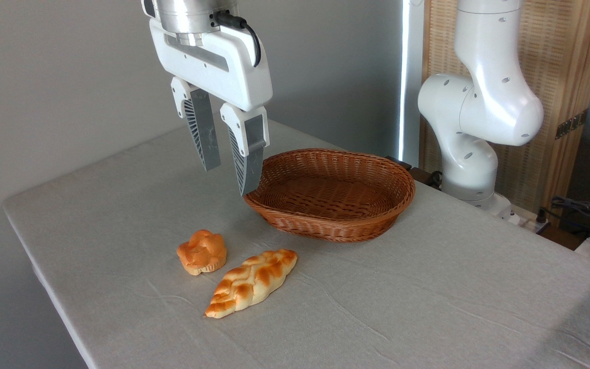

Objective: Put bread into the basket
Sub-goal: 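Move the open gripper down toward the small round bread roll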

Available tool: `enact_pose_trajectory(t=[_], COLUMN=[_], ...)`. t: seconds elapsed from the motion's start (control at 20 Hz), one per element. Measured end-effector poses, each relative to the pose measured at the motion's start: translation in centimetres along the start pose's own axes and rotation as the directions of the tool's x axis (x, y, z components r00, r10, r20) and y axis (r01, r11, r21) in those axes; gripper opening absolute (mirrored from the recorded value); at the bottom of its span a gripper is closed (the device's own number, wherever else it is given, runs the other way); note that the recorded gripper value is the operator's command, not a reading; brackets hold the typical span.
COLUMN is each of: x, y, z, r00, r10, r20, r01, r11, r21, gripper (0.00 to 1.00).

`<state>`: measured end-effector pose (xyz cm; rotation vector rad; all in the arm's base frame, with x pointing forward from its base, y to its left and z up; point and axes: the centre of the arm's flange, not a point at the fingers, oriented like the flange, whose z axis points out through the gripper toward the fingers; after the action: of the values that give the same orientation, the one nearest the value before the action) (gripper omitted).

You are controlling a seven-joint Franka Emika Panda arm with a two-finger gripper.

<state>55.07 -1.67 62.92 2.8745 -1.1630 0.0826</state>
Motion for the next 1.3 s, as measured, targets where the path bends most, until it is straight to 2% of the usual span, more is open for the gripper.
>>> enact_pose_trajectory(t=[0.8,1.1,1.3], x=[0.0,0.9,2.2], y=[0.0,0.8,0.4], z=[0.0,0.3,0.9], r00=[1.0,1.0,0.999], r10=[0.001,0.022,0.031], r20=[-0.001,0.003,-0.029], r01=[-0.001,-0.022,-0.031], r11=[1.0,1.0,0.999], r21=[0.001,-0.003,0.025], gripper=[1.0,1.0,1.0])
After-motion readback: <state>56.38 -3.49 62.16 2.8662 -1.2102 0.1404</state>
